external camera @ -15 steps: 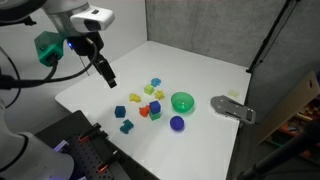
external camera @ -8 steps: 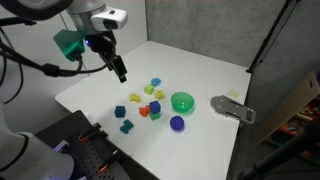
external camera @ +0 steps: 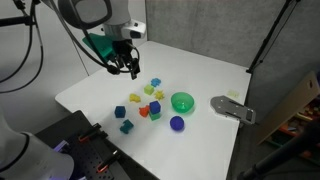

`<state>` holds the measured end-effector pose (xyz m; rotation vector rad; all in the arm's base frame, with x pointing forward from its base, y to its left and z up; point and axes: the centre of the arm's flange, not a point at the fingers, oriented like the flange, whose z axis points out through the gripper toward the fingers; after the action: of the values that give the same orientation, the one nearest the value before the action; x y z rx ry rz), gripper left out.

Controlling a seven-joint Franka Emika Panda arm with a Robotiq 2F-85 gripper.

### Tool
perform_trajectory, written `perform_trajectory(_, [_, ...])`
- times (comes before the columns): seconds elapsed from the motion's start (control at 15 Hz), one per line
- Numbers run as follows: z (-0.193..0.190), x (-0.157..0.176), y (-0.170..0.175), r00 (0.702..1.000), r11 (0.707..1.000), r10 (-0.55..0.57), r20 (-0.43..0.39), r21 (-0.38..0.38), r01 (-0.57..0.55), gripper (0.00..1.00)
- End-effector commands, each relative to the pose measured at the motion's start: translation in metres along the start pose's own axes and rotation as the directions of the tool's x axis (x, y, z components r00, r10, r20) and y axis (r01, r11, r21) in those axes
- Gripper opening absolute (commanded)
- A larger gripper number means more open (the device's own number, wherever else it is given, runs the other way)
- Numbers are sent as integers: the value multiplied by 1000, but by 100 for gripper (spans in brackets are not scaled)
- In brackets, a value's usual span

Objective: Put the orange toy in the green bowl

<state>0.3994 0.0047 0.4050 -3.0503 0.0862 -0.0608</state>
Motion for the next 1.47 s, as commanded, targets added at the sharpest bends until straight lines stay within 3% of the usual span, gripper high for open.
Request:
perform_trajectory(0.0, [30,43,-8,999,997,-38,35,63,36,100])
perform_trajectory(0.4, [95,69,-25,998,996,23,60,83,-28,100])
perform_trajectory(1.0, [205,75,-33,983,992,122,135,-50,-116,100])
perform_trajectory(1.4, [216,62,-27,979,993,118,166,-45,-112,100])
